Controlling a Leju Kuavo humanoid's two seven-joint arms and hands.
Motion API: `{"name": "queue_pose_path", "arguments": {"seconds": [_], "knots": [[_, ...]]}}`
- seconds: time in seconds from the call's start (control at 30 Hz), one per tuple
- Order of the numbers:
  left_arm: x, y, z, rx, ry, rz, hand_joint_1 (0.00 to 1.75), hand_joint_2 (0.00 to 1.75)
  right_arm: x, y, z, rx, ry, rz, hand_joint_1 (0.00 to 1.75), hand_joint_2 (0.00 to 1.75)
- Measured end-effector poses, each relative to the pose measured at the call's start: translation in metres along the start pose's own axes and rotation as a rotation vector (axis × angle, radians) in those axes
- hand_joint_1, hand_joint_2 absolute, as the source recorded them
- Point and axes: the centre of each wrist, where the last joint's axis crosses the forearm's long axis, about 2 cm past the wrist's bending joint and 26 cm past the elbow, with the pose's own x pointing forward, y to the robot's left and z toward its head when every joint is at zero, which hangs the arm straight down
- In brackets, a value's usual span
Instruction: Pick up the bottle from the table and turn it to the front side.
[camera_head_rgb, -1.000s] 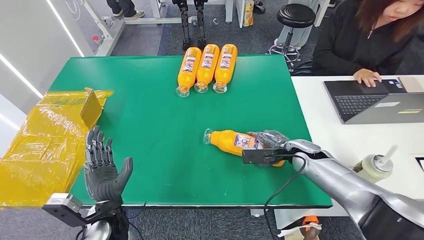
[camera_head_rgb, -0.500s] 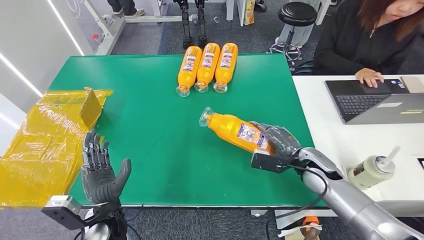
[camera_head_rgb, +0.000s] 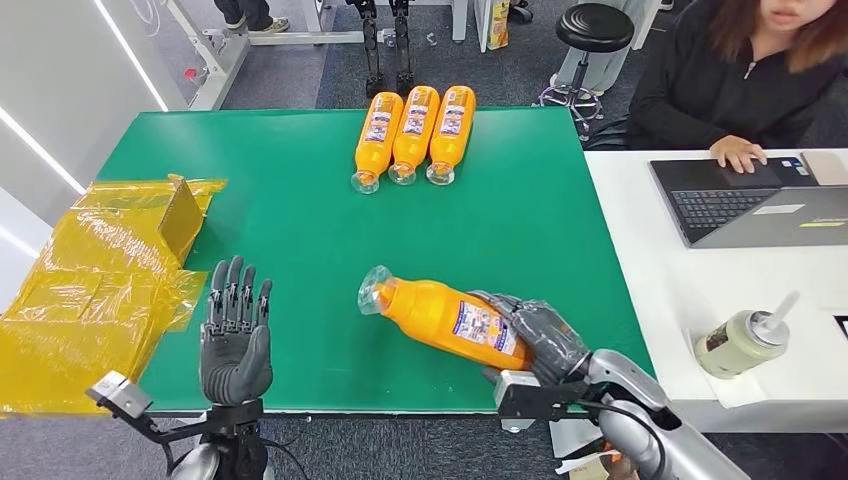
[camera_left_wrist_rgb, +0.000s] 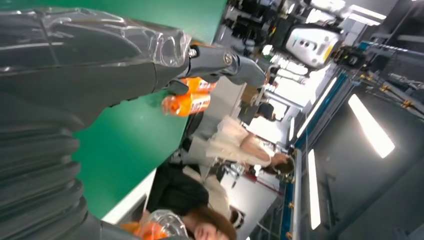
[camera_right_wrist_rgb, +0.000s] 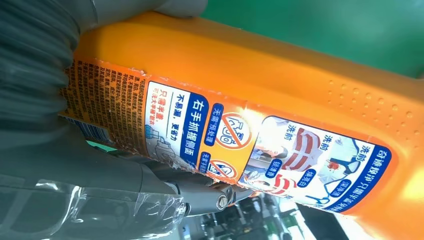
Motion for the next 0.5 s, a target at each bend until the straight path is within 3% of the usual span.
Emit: {"name": "queue_pose_path", "arguments": {"seconds": [0.3, 0.5], "knots": [[-0.007, -0.015, -0.014, -0.072, 0.029, 0.063, 0.0, 1.75, 0.038, 0.014, -0.046, -0.057, -0.077, -0.02, 1.75, 1.75], [-0.009, -0.021, -0.014, -0.097, 0.044, 0.068, 0.0, 1.75, 0.048, 0.019, -0.059, -0.068, -0.109, -0.033, 1.75, 1.75]]}}
